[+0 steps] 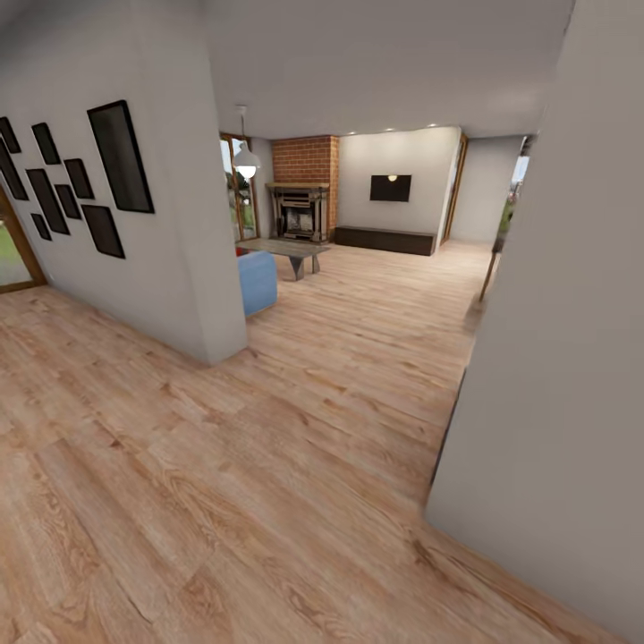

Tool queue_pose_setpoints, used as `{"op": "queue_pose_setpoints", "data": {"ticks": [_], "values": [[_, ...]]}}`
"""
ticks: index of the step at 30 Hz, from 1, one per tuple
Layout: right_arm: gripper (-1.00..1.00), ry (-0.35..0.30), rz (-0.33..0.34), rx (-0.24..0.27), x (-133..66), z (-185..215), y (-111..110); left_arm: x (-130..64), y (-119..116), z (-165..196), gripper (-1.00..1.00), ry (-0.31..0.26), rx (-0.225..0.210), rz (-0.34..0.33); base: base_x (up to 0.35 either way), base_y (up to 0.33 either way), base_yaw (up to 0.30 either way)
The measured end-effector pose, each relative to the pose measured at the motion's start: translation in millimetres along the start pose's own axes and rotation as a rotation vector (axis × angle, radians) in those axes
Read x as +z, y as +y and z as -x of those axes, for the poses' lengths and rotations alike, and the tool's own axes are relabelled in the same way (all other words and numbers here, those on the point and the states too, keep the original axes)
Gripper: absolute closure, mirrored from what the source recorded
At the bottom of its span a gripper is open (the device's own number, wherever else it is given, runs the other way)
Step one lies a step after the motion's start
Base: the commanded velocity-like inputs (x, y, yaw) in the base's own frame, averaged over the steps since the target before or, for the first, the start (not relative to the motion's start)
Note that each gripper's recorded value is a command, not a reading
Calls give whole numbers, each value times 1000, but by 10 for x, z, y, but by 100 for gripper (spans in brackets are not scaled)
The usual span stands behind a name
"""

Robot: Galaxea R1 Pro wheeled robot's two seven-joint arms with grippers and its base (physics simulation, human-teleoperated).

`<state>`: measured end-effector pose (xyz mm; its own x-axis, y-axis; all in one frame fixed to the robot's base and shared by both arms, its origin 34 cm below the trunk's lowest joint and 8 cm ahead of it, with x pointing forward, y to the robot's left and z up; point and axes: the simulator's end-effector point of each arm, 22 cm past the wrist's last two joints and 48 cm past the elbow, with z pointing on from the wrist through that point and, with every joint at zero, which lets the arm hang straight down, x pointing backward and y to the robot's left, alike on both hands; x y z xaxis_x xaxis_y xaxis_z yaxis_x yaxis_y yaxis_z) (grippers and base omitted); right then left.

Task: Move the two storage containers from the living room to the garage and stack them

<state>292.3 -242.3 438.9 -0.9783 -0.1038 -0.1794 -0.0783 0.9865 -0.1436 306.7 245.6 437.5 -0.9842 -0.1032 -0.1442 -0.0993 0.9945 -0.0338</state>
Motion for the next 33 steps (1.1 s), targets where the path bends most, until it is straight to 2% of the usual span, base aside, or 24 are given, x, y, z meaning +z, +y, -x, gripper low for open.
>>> {"op": "queue_pose_setpoints", "data": {"ticks": [28,33], "values": [[-100,2,3,-3,-3,-5,22,0,-1,0,-100,0,0,0,322,0,1],[-100,3,0,-2,-1,-11,4,0,-3,-1,-100,0,0,0,322,0,192]]}}
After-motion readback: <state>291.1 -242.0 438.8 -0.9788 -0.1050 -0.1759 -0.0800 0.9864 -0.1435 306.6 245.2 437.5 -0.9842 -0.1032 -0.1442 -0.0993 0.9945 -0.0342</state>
